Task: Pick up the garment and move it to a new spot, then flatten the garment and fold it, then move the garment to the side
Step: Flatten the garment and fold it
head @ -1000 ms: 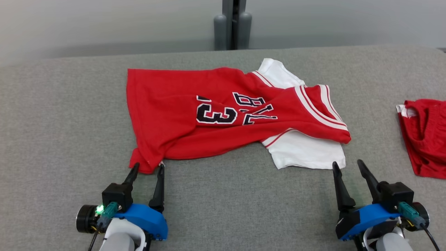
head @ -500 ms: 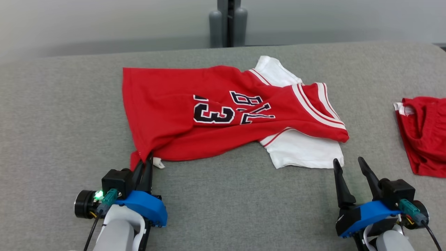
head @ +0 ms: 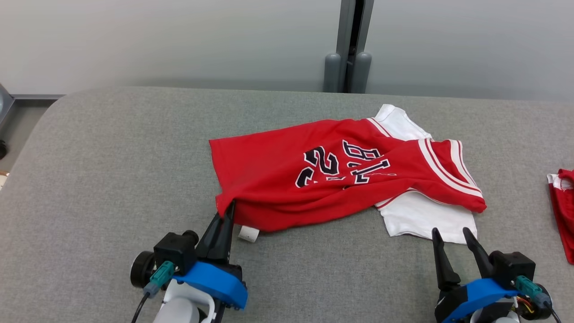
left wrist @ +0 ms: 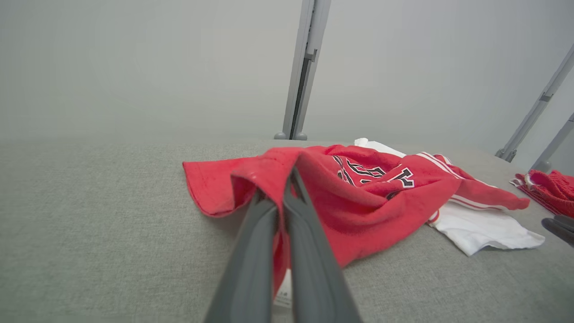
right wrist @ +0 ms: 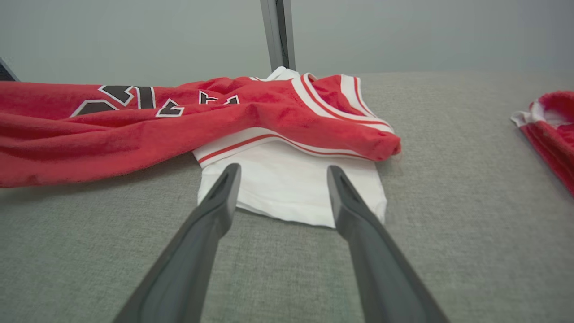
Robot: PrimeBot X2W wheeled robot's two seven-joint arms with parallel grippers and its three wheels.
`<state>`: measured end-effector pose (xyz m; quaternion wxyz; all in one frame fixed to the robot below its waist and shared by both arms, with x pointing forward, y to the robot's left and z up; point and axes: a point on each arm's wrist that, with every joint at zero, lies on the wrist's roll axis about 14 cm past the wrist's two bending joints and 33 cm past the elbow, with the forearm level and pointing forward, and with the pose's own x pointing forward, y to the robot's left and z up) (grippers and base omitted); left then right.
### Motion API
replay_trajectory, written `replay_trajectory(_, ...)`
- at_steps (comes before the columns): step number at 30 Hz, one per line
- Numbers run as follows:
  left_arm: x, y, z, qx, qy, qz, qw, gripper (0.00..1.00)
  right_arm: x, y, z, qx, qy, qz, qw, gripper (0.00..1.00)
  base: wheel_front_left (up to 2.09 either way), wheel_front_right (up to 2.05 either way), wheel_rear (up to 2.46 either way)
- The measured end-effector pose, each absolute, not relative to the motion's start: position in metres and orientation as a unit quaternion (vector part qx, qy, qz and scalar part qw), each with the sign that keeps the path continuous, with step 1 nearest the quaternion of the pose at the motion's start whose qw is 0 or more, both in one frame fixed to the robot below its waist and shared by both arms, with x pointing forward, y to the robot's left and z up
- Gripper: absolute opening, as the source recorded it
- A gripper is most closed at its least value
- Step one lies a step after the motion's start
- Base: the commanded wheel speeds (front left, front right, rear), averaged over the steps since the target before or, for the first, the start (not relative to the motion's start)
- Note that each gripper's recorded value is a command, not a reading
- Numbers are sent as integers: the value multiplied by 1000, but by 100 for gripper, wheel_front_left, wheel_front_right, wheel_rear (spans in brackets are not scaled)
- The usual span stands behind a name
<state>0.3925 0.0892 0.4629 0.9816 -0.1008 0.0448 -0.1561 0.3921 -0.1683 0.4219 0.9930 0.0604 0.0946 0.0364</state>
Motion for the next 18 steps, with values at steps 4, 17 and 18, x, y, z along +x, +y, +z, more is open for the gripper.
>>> replay_trajectory(4,391,96,438,-114,82,-140,980,0,395,-166,419,64,98,39,992,100,0,0,0)
replay_trajectory(17,415,175,390,-21,157,-29,987,100,389,-198,422,52,92,-4,994,100,0,0,0)
replay_trajectory(18,416,180,393,-15,153,-21,988,100,389,-198,425,52,88,-4,995,100,0,0,0)
